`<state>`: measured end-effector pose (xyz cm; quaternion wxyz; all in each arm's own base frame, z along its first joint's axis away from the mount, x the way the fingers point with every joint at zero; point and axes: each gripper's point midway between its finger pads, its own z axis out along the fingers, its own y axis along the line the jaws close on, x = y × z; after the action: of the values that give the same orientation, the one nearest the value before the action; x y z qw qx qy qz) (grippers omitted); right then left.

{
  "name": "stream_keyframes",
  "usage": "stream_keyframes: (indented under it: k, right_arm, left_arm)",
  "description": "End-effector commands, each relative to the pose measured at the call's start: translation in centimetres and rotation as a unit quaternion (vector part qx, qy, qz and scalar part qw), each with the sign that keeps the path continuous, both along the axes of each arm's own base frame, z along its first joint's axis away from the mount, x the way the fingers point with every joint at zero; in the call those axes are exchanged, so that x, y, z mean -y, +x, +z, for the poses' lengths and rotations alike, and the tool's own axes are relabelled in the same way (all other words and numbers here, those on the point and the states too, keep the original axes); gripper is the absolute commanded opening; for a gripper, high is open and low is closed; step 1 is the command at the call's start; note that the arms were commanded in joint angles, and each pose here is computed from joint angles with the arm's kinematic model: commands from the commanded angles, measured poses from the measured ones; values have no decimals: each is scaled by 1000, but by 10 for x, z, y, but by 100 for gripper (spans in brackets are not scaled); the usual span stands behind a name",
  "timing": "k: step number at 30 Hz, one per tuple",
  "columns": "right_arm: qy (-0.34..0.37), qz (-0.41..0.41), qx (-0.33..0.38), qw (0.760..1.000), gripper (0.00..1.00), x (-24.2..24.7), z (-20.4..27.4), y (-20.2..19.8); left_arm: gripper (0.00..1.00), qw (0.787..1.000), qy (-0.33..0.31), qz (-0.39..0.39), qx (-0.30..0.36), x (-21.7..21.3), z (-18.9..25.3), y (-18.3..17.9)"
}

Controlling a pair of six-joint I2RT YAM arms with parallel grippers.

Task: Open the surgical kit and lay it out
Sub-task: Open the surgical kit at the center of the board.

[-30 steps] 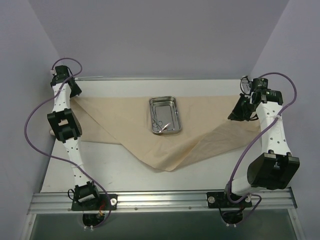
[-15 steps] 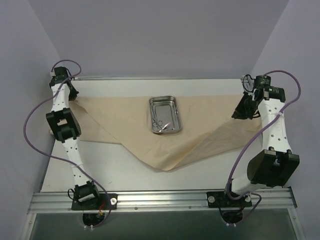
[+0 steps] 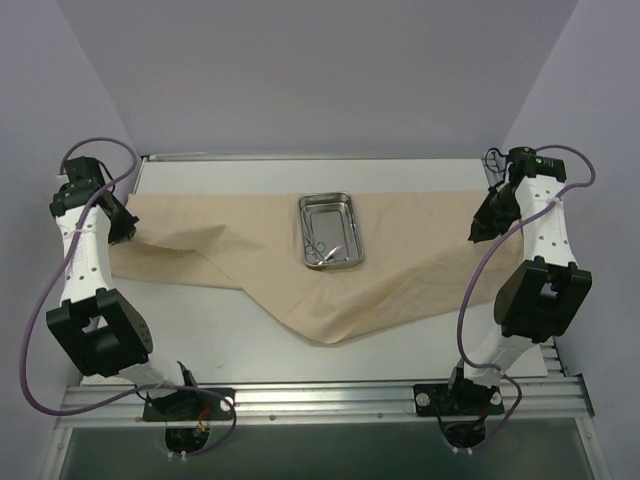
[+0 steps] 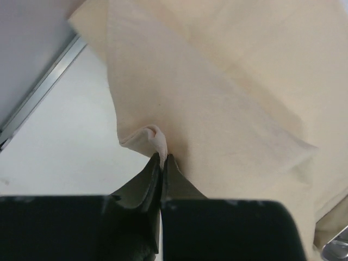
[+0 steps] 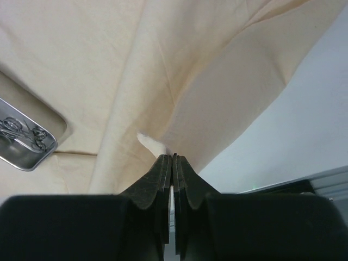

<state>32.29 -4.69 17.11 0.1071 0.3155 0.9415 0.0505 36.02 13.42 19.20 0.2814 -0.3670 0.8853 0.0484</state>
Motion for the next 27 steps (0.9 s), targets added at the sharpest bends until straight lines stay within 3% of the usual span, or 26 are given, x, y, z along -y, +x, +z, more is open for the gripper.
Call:
stream_keyframes:
  k: [1,3,7,12,19,27]
  right_arm:
    - [-16,-18,-38,999,0,10,12,-38]
    - [-19,-24,-49,998,0,11,8,-49]
    - [-35,-27,-60,997,0,19,6,-72]
    - [-86,-40,-34,995,0,31,23,-84]
    - [-208,-95,12,973,0,65,65,-104]
    - [-254,-125,44,958,0,65,75,-139]
  left_arm:
    - [2,997,-10,47,-67,-14,-18,-76]
    - [2,994,13,81,-74,-10,-20,-117]
    - [2,987,44,139,-69,-7,-2,-164]
    - [2,980,67,183,-32,-5,25,-186]
    - [3,958,105,267,-5,0,45,-229]
    - [26,930,153,329,58,0,73,-259]
